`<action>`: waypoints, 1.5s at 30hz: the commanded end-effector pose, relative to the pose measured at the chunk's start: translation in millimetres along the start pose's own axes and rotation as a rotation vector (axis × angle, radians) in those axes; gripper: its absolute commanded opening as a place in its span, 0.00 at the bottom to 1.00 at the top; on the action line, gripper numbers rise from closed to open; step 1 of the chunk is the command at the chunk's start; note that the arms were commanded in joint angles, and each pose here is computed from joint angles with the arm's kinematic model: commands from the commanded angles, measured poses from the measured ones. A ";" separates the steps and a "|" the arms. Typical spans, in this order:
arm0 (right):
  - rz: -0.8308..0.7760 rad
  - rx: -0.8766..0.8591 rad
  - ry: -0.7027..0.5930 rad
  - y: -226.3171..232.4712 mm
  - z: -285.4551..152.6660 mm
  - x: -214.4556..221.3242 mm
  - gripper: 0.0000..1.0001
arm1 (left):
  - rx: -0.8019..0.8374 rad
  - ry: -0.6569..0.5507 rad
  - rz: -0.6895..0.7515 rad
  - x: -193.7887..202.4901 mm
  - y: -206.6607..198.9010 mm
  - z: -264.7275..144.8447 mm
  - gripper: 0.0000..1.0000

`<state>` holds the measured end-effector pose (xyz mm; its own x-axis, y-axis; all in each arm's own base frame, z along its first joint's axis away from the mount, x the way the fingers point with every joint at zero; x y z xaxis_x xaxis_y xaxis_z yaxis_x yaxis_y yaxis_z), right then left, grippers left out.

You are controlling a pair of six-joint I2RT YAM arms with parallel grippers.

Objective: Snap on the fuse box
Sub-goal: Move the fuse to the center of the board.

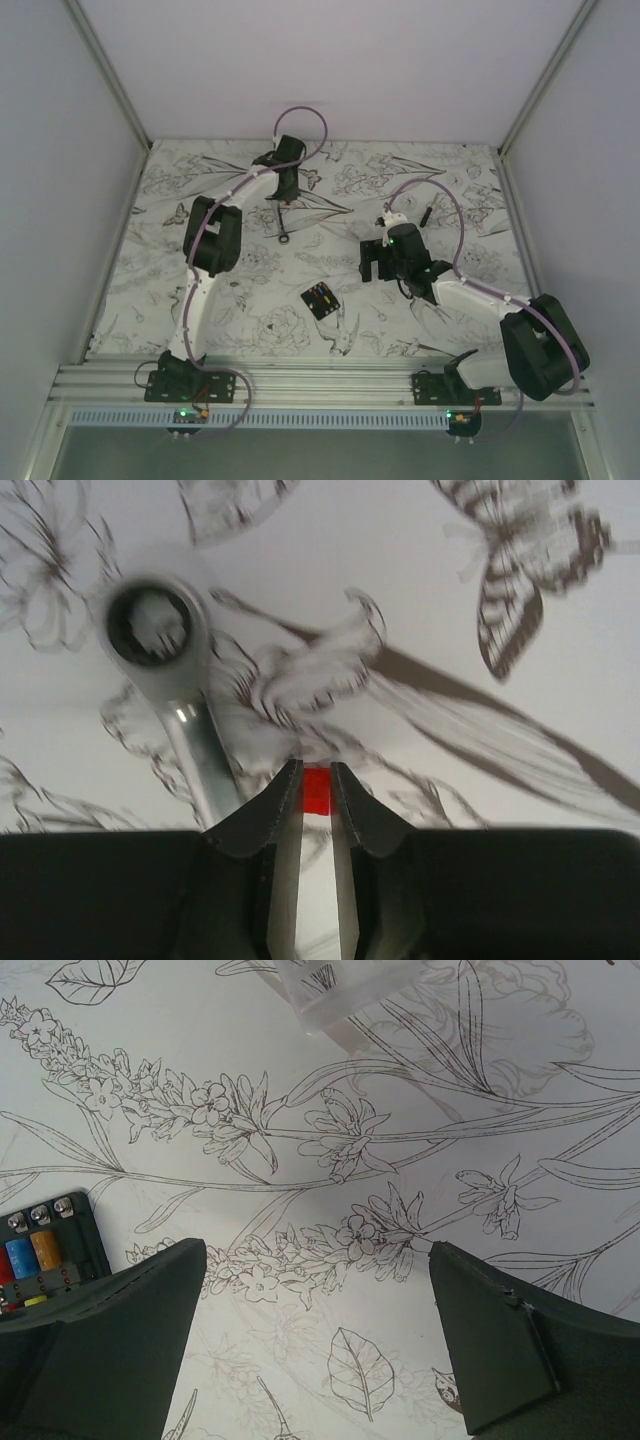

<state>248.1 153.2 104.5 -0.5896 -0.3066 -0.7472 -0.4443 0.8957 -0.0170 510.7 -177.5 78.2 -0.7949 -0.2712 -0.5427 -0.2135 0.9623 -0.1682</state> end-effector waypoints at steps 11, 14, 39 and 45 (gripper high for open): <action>0.039 0.008 -0.068 -1.6 -4.2 -15.3 1.00 | -0.048 0.166 0.014 110.3 -34.5 -67.3 0.18; 0.040 0.014 -0.080 -2.1 -6.5 -16.3 1.00 | -0.035 0.182 -0.007 130.7 -44.9 -84.7 0.18; -0.153 -0.180 -0.122 20.9 2.3 -31.8 0.92 | 0.066 0.157 -0.073 153.9 -14.1 -179.6 0.39; -0.311 -0.237 -0.101 41.8 24.6 -48.2 0.84 | 0.075 0.174 -0.174 156.6 35.3 -187.5 0.55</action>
<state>259.1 189.3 111.0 -0.4622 -0.4349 -0.7728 -0.6563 0.7538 -0.0318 285.0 -204.5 141.5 -0.8380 -0.3878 -0.3839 -0.2930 0.9133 -0.2830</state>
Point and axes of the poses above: each gripper's point midway between its finger pads, its own z axis out along the fingers, its own y axis along the line the jaws close on, x = y × z, the point moved 7 cm from there along -z, back along the fingers, and after that the axes turned 11 degrees about -z, right-handed, at the moved point
